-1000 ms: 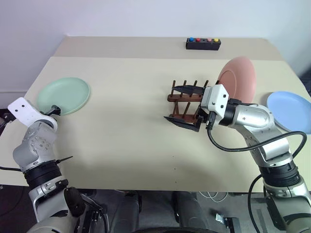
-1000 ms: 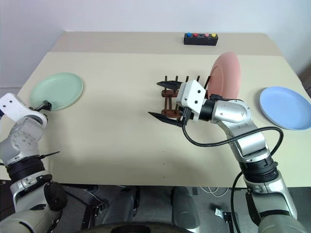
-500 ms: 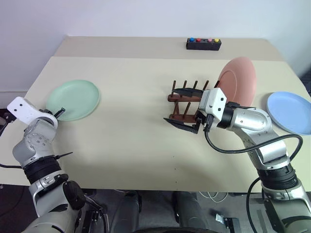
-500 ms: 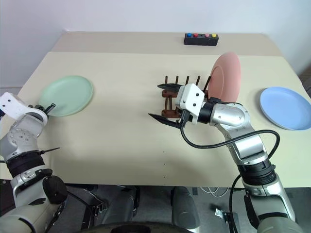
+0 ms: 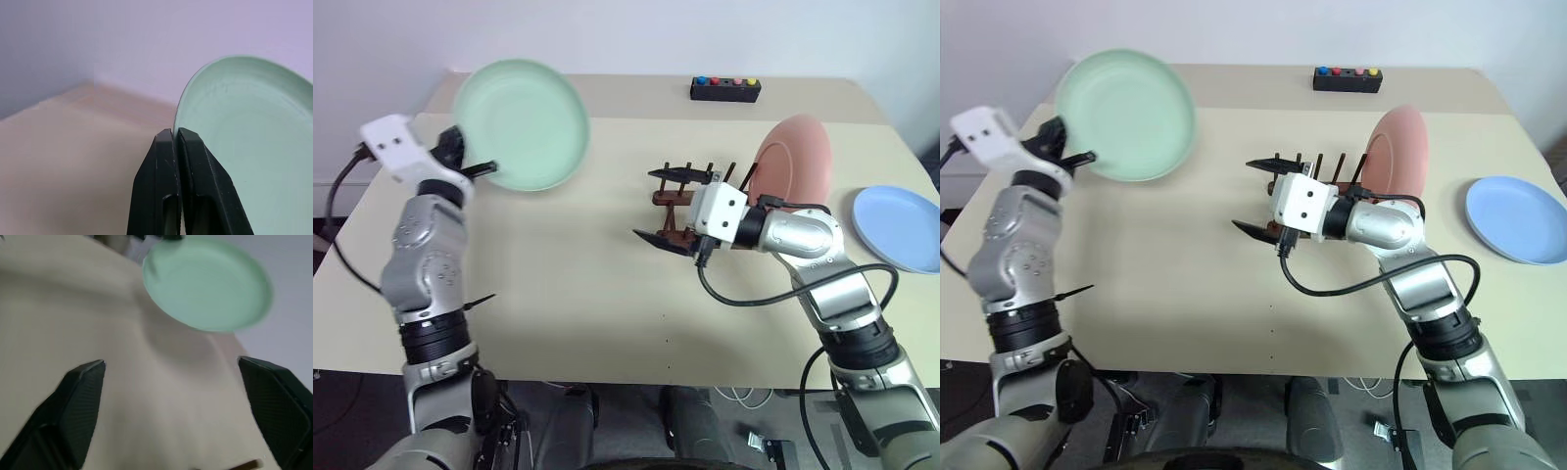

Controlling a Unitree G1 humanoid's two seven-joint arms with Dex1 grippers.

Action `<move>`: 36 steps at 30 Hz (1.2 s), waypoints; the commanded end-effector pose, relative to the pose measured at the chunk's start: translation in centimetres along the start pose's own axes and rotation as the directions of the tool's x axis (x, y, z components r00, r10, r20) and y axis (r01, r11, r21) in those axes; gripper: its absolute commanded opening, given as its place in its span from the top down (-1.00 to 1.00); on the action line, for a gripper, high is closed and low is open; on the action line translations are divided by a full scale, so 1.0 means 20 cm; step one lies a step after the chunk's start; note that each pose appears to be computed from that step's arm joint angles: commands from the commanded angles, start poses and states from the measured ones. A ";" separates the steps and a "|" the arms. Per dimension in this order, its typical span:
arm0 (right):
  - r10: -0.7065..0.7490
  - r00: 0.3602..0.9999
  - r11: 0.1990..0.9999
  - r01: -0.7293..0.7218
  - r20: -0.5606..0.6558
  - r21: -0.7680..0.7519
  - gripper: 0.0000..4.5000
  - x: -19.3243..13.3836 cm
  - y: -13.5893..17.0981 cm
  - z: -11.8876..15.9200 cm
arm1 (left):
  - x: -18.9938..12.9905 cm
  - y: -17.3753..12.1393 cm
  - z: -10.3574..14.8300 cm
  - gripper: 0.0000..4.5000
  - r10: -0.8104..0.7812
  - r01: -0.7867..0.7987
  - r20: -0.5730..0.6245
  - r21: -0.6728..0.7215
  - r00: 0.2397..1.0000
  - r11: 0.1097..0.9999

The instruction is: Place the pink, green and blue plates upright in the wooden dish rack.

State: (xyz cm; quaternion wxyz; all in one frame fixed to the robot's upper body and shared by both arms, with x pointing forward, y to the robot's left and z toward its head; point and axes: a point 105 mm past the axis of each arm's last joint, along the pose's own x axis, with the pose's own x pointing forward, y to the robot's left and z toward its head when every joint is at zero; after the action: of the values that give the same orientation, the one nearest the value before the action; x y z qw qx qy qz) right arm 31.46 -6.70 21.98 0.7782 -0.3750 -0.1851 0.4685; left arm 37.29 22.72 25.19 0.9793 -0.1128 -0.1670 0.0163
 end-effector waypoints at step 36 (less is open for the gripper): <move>-0.160 0.985 0.856 0.106 -0.064 -0.506 0.99 0.15 -0.10 -0.06 | -0.09 -0.65 0.14 1.00 -0.349 0.345 0.124 0.052 0.929 0.937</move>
State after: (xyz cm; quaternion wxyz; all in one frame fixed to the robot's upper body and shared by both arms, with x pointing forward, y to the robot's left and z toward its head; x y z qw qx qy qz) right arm 34.90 -5.37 21.30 0.6940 -0.5762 -0.2637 0.3417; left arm 35.66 10.88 28.81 0.9653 -0.0578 -0.2168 -0.1333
